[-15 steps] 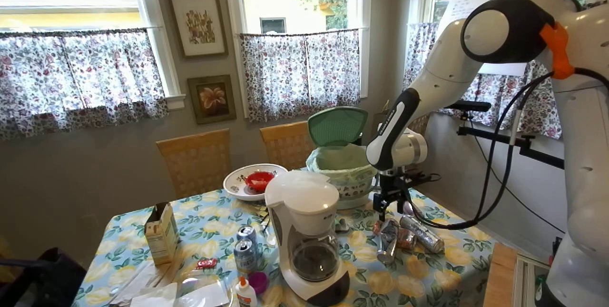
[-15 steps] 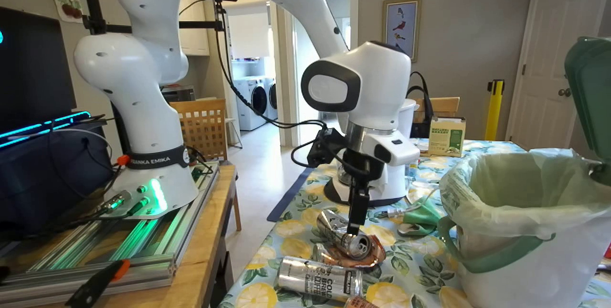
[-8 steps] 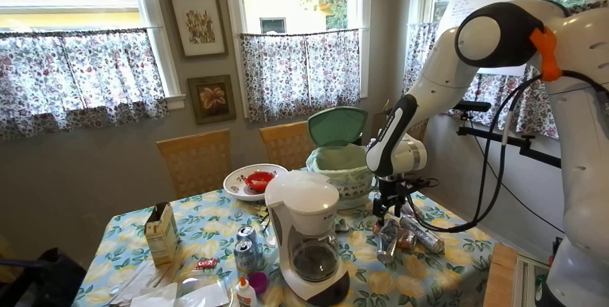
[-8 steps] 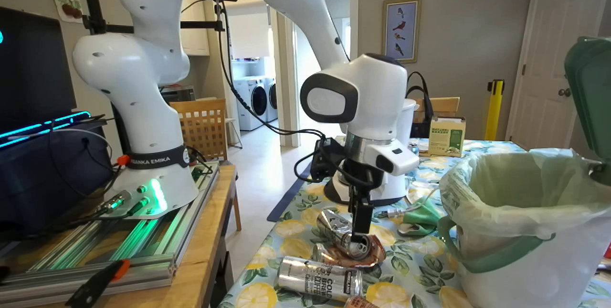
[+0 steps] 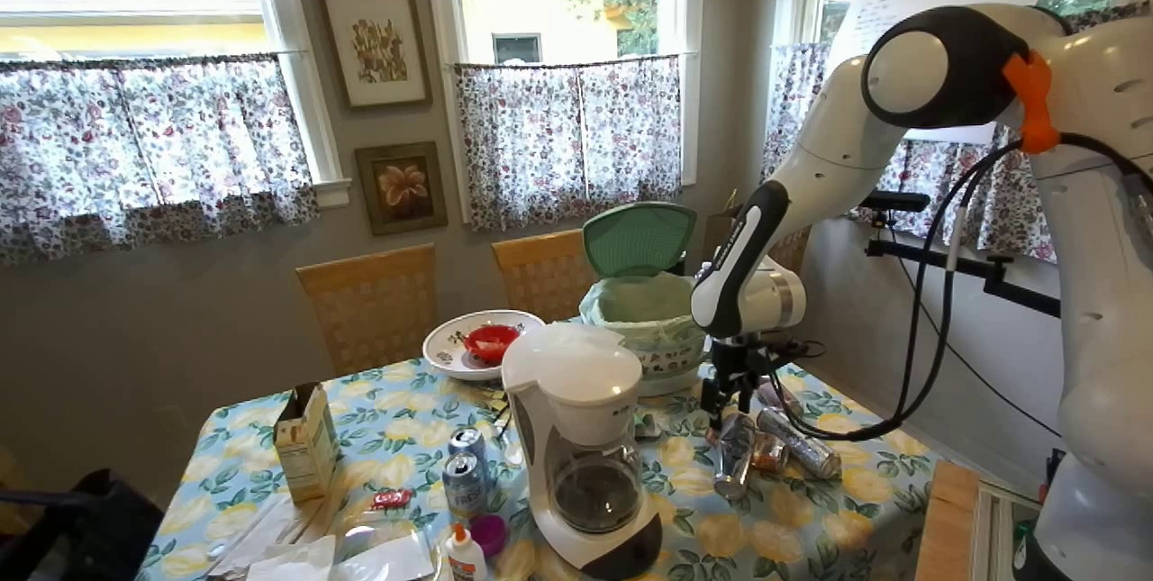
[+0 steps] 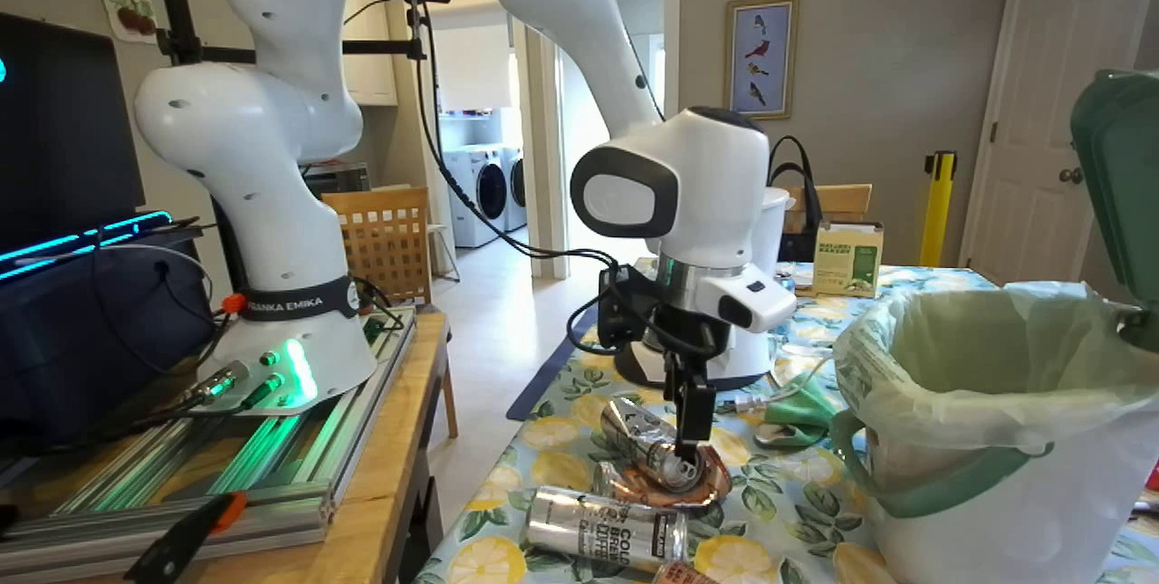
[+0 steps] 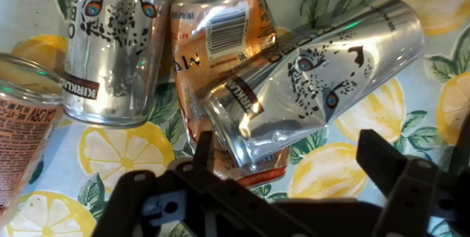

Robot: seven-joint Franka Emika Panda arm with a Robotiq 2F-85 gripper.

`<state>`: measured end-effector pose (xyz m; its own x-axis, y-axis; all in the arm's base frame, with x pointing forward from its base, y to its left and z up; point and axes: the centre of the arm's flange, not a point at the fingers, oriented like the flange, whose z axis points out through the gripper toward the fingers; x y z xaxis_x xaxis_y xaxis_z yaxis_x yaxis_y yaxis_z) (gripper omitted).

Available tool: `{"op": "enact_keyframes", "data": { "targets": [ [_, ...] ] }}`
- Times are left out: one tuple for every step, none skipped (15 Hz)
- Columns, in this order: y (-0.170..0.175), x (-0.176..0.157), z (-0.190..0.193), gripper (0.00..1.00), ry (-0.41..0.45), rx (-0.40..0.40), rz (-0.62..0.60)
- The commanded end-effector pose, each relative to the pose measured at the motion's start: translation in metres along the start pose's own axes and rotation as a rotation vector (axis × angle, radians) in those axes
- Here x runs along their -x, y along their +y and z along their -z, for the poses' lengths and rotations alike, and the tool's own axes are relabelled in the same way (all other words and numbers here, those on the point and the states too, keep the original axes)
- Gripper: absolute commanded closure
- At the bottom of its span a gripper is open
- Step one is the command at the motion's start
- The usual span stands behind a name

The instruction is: Place the silver cans together and the orange cans together.

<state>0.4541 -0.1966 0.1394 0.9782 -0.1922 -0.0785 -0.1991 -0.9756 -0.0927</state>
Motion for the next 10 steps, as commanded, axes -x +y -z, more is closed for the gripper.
{"op": "enact_keyframes", "data": {
  "targets": [
    [-0.001, -0.001, -0.009, 0.00, 0.010, -0.024, 0.028],
    [-0.002, -0.001, -0.009, 0.00, 0.008, -0.028, 0.034],
    [-0.002, -0.002, -0.010, 0.00, 0.007, -0.029, 0.037],
    [-0.003, -0.002, -0.010, 0.00, 0.006, -0.032, 0.039],
    [-0.003, -0.003, -0.011, 0.00, 0.006, -0.038, 0.042],
    [-0.003, -0.004, -0.011, 0.00, 0.007, -0.039, 0.045],
    [-0.005, -0.006, -0.010, 0.00, 0.009, -0.044, 0.049],
    [-0.006, -0.007, -0.009, 0.00, 0.011, -0.047, 0.054],
    [-0.008, -0.009, -0.008, 0.00, 0.015, -0.048, 0.059],
    [-0.010, -0.012, -0.006, 0.00, 0.019, -0.048, 0.067]
  ]
}}
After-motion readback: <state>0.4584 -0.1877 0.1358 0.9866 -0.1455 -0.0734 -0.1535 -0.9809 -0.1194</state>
